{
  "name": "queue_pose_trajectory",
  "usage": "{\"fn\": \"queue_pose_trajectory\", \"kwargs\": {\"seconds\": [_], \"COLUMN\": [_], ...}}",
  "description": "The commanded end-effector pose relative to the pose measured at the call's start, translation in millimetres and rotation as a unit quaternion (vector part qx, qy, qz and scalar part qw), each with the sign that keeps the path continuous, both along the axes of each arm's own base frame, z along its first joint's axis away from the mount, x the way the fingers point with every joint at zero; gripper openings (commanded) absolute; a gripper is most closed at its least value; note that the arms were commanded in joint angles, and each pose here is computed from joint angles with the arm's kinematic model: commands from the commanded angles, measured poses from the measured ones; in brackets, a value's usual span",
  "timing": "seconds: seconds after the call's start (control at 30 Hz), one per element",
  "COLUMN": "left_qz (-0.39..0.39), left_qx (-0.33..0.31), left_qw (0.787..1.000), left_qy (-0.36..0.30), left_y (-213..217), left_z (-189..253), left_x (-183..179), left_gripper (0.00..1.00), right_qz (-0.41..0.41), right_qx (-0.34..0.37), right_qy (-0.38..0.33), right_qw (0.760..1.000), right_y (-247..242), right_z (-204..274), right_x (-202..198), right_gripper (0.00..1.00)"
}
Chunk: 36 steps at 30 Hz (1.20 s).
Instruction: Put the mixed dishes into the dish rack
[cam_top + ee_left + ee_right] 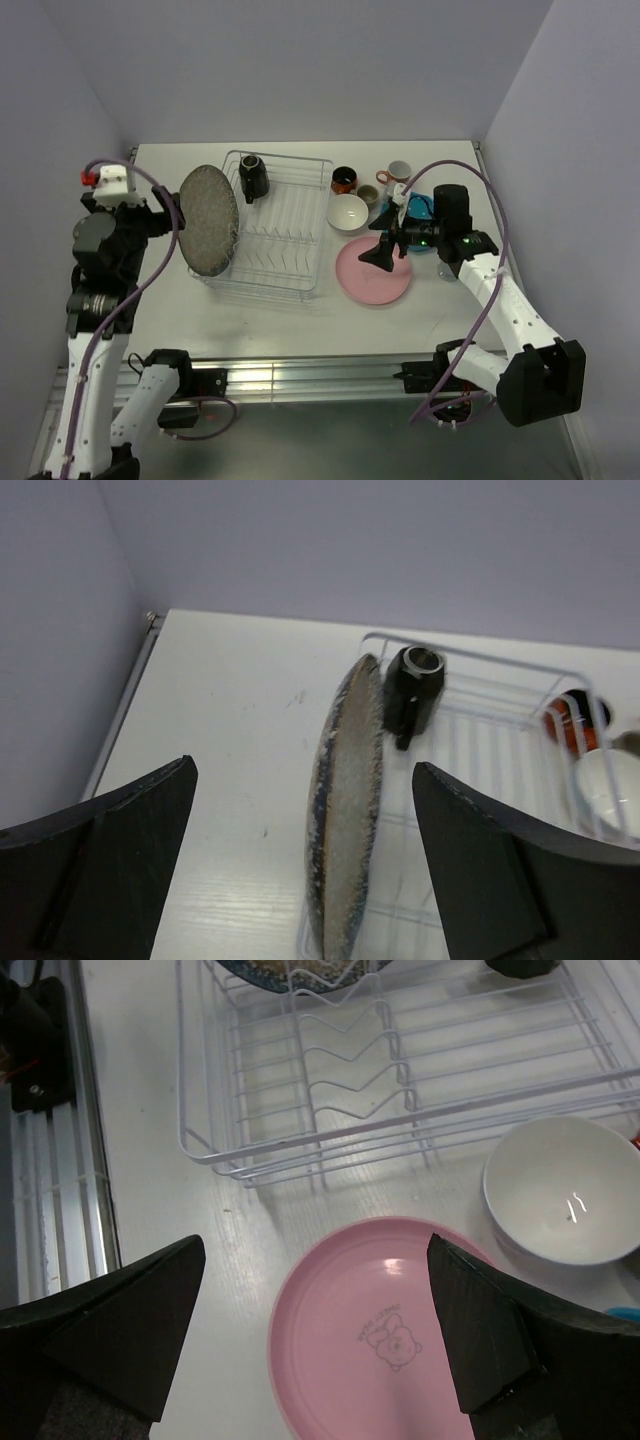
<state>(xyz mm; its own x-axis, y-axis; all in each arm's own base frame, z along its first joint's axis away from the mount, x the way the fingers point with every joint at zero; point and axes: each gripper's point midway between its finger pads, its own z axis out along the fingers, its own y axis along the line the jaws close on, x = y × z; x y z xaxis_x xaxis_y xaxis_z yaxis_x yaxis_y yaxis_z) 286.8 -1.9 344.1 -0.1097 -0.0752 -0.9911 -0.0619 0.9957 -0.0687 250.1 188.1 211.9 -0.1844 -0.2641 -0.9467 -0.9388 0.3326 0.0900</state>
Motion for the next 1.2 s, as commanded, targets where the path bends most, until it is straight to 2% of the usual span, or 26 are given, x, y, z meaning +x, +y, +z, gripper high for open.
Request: {"fn": "queue_pose_trajectory", "kwargs": {"seconds": [0.0,0.2,0.3,0.43,0.8,1.17], "left_qz": [-0.05,-0.121,-0.115,-0.113,-0.146,-0.159], "left_qx": [-0.023,-0.048,-0.067,-0.091,-0.098,-0.092], "left_qw": [0.996,0.98,0.972,0.967,0.961,0.965], "left_qy": [-0.068,-0.151,-0.196,-0.211,-0.214,-0.186], "left_y": [-17,-40,-37,-38,-50,-56], "left_z": [31,20,22,3,-7,-18], "left_x": [-28,-75,-92,-96,-98,-87], "left_gripper": [0.98,0.99,0.99,0.99,0.99,0.99], "right_qz": [-0.043,-0.136,-0.213,-0.284,-0.268,-0.282], "right_qx": [-0.001,0.007,0.014,0.023,0.045,0.057], "right_qy": [-0.014,-0.007,0.006,0.012,-0.023,0.022], "right_qw": [0.999,0.991,0.977,0.959,0.962,0.957], "right_y": [-16,-54,-80,-113,-148,-151], "right_z": [10,9,8,9,16,8], "right_x": [19,50,70,84,64,72], "right_gripper": [1.0,1.0,1.0,1.0,1.0,1.0]}}
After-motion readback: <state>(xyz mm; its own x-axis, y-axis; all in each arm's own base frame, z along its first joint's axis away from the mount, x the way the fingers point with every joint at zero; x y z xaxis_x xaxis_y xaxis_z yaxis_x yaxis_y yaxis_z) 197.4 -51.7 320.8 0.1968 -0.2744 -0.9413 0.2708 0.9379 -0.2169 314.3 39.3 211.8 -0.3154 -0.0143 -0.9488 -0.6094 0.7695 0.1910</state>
